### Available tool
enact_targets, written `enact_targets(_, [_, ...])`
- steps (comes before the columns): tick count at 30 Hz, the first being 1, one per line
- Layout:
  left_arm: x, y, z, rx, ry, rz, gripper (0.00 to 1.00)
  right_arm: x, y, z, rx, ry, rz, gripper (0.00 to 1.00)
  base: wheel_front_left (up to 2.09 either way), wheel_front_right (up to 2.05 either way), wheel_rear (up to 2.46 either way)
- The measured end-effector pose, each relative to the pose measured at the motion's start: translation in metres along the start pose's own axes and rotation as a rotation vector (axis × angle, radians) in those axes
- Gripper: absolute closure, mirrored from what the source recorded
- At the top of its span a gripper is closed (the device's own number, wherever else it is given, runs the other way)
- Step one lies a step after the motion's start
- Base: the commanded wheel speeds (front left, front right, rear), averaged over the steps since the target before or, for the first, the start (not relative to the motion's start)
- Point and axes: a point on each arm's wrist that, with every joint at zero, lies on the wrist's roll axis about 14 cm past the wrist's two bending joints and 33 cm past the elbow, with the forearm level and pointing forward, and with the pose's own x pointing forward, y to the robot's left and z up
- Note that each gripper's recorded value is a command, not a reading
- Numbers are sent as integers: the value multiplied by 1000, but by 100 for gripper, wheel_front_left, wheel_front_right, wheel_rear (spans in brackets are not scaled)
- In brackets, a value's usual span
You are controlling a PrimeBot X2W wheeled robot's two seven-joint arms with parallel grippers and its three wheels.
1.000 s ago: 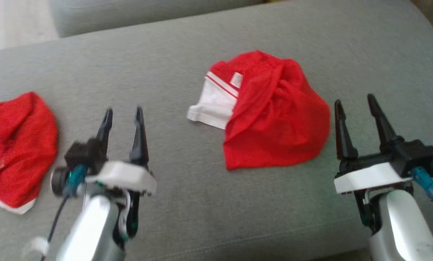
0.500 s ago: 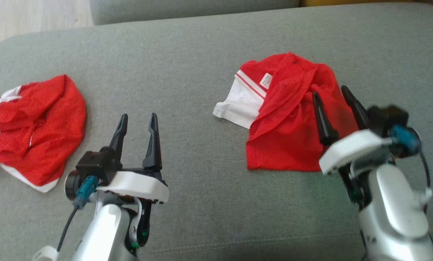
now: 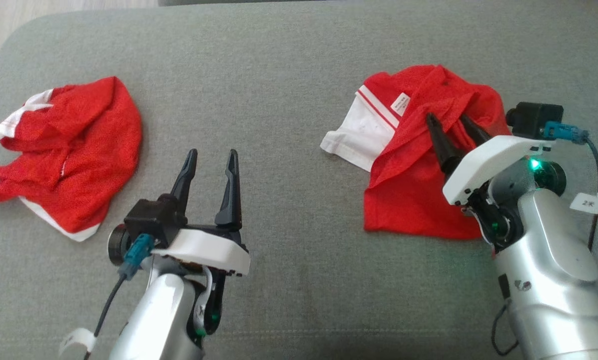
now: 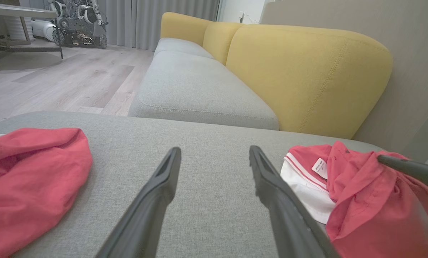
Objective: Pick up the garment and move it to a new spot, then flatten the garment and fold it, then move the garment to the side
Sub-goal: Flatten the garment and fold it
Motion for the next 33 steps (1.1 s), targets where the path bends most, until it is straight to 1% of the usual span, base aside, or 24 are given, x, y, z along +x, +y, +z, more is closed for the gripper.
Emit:
enact_targets(1, [0, 1, -1, -3, 3, 2, 0, 3, 0, -5, 19, 24, 3, 0, 0, 0, 0])
enact_targets(5, [-1, 0, -3, -9, 10, 5, 0, 8, 0, -6, 16, 37, 5, 0, 0, 0, 0])
enact_targets(6, [-2, 0, -3, -9, 11, 5, 0, 10, 1, -6, 13, 40, 7, 15, 0, 0, 0])
enact_targets(7, [-2, 1, -3, -8, 12, 7, 0, 12, 2, -5, 11, 42, 10, 76, 0, 0, 0])
enact_targets(8, [-2, 1, -4, -7, 12, 10, 0, 13, 3, -4, 10, 44, 14, 100, 0, 0, 0])
enact_targets(14, [-5, 1, 0, -7, 6, 14, 0, 16, 10, 4, -20, 6, 32, 100, 0, 0, 0])
enact_targets(18, [-8, -3, 6, -15, -7, 7, 0, 13, 16, 16, -83, -49, 50, 100, 0, 0, 0])
enact_targets(20, [-9, -3, 8, -19, -14, 7, 0, 14, 29, 25, -115, -71, 81, 100, 0, 0, 0])
enact_targets(23, [-11, -4, 13, -28, -25, 9, 0, 15, 66, 48, -156, -126, 173, 100, 0, 0, 0])
enact_targets(26, [-15, -4, 17, -35, -34, 17, 0, 8, 113, 94, -198, -245, 291, 100, 0, 0, 0])
enact_targets(28, [-20, -4, 18, -41, -35, 21, 0, -6, 150, 135, -211, -364, 386, 100, 0, 0, 0])
enact_targets(31, [-26, -3, 17, -48, -31, 29, 0, -41, 198, 204, -193, -584, 521, 100, 0, 0, 0])
enact_targets(33, [-27, -3, 18, -49, -33, 34, 0, -71, 216, 248, -162, -739, 589, 100, 0, 0, 0])
